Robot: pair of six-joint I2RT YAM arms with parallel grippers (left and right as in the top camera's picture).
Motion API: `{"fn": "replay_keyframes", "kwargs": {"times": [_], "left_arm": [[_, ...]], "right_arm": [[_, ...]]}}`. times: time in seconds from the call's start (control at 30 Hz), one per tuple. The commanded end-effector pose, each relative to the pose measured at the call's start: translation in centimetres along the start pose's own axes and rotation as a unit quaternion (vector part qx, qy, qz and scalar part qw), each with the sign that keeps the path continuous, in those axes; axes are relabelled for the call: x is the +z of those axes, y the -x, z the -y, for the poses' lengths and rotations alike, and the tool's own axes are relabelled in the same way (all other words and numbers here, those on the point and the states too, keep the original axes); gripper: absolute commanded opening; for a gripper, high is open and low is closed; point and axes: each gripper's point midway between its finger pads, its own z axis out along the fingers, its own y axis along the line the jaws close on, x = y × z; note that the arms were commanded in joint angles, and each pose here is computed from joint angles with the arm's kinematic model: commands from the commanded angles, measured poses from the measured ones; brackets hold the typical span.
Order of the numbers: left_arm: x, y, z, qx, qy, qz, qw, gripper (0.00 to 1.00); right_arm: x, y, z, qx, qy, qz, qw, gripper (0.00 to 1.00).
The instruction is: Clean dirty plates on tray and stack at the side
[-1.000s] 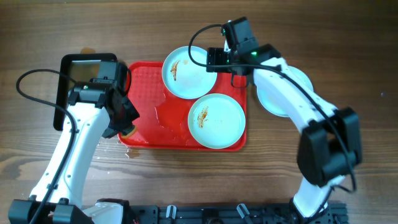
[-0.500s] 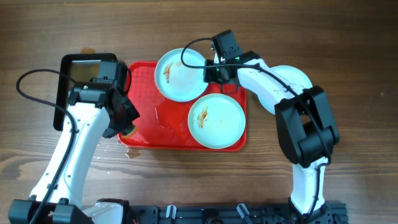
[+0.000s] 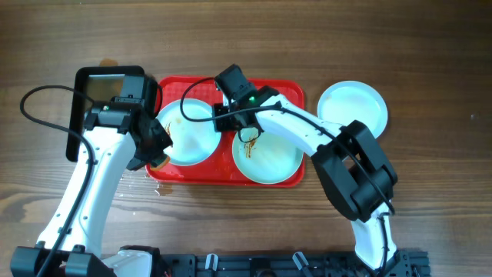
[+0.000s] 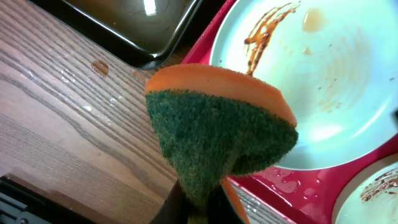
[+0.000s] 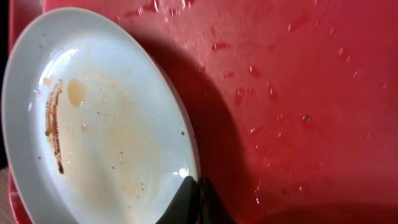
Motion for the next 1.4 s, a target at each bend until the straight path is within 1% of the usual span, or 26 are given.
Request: {"fn": "replay_keyframes", "kwargs": {"times": [0.0,0.07,0.3,0.43,0.47,0.63,0.73,0.77,0.8,0.83,0.97,1.0,1.07,1.17,1.37], "left_arm": [[-0.4,0.0,-0.1,-0.011,-0.008,0.007,1.000,0.04],[-0.4,0.1,0.0,-0.012,-0.009,0.007,1.000,0.04],[-0.3,0.3,0.2,-0.012,-0.012,0.010,1.000,0.04],[-0.3,0.3,0.2,-0.012,-0.012,0.011,1.000,0.04],[-0.3,0.3,0.2,-0.012,-0.012,0.011,1.000,0.04],[-0.3,0.5,0.3,-0.013,-0.015,0.014,1.000,0.04],[-0.3,0.7,0.5,-0.013,-0.019,0.019,1.000,0.04],[-0.2,0.8,0.8,-0.007,-0.023,0.022,0.999,0.04],[-0.1,1.0,1.5,0.026,-0.031,0.024,0.999,0.04],[0.2,1.0,1.7,0.033,-0.031,0.022,0.999,0.04],[2.0,1.2,2.5,0.035,-0.025,0.003,0.999,0.04],[2.4,1.2,2.9,0.038,-0.030,-0.004,0.999,0.04],[3.6,1.0,4.8,0.069,-0.063,-0.025,0.995,0.04],[5.7,0.7,6.6,0.076,-0.085,-0.056,0.992,0.04],[9.8,0.0,7.0,0.077,-0.061,-0.101,0.990,0.04]], "right_arm": [[1.1,-1.2,1.1,0.013,-0.013,-0.019,1.000,0.07],[1.1,-1.5,0.8,0.012,-0.005,-0.026,1.000,0.15],[1.4,-2.4,0.2,0.003,-0.011,-0.035,0.999,0.15],[1.6,-2.6,0.3,-0.008,-0.034,-0.024,0.999,0.14],[1.6,-2.6,0.4,-0.007,-0.037,-0.025,0.999,0.11],[3.1,-3.5,1.3,-0.002,-0.047,-0.041,0.998,0.04],[3.7,-4.1,1.7,0.000,-0.049,-0.051,0.997,0.04],[3.7,-4.1,1.7,0.000,-0.050,-0.052,0.997,0.04],[3.7,-4.2,1.7,0.000,-0.050,-0.053,0.997,0.04],[3.7,-4.2,1.8,0.001,-0.051,-0.055,0.997,0.04],[3.7,-4.3,1.8,0.001,-0.050,-0.058,0.997,0.04],[3.7,-4.4,1.8,0.001,-0.051,-0.059,0.997,0.04],[3.6,-4.5,1.8,0.001,-0.049,-0.061,0.997,0.04],[3.6,-4.6,1.6,-0.002,-0.044,-0.065,0.997,0.04],[3.7,-4.5,1.6,-0.003,-0.043,-0.063,0.997,0.04]]}}
